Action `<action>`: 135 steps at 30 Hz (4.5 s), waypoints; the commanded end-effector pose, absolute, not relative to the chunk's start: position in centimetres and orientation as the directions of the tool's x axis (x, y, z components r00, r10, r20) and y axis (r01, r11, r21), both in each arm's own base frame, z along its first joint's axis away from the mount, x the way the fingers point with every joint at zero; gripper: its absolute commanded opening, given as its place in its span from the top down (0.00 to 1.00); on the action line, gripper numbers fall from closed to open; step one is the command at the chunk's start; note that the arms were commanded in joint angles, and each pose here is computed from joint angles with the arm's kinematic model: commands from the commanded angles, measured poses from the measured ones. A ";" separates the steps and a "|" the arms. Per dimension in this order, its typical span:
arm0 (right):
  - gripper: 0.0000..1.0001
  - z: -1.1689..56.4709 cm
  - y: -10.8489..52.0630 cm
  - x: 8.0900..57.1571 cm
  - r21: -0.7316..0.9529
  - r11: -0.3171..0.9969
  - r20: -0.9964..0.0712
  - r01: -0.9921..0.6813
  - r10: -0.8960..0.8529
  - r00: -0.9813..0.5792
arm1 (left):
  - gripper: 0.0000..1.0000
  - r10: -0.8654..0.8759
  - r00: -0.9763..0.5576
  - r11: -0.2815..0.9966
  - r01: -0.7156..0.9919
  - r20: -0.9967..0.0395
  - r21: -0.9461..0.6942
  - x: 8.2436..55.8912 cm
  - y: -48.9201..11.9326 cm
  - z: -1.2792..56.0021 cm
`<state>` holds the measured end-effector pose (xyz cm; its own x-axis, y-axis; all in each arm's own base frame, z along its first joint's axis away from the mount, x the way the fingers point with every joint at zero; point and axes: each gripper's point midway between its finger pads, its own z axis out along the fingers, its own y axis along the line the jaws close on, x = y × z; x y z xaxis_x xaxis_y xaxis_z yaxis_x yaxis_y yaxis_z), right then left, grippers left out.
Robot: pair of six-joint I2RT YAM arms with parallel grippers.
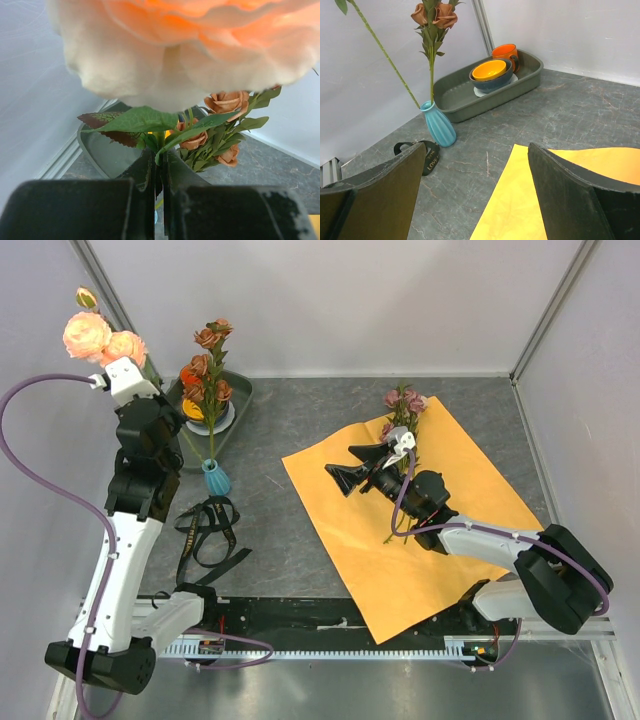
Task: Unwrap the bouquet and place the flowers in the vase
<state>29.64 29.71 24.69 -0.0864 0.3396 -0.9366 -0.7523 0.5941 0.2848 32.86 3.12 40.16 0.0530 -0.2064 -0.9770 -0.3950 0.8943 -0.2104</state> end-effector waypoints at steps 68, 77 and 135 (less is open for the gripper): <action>0.09 25.8 30.4 30.3 0.260 0.585 -0.937 -0.768 0.347 -0.052 | 0.93 -0.392 -0.006 0.801 -0.493 -0.920 -0.339 36.3 4.8 28.2; 0.09 25.8 30.4 30.3 0.255 0.587 -0.938 -0.768 0.344 -0.049 | 0.91 -0.408 -0.039 0.800 -0.496 -0.912 -0.337 36.6 4.5 27.1; 0.02 14.6 12.8 38.9 0.456 0.869 -0.759 0.191 0.492 -0.427 | 0.20 -0.342 -0.603 0.433 0.580 -0.721 -0.690 17.8 -23.8 26.4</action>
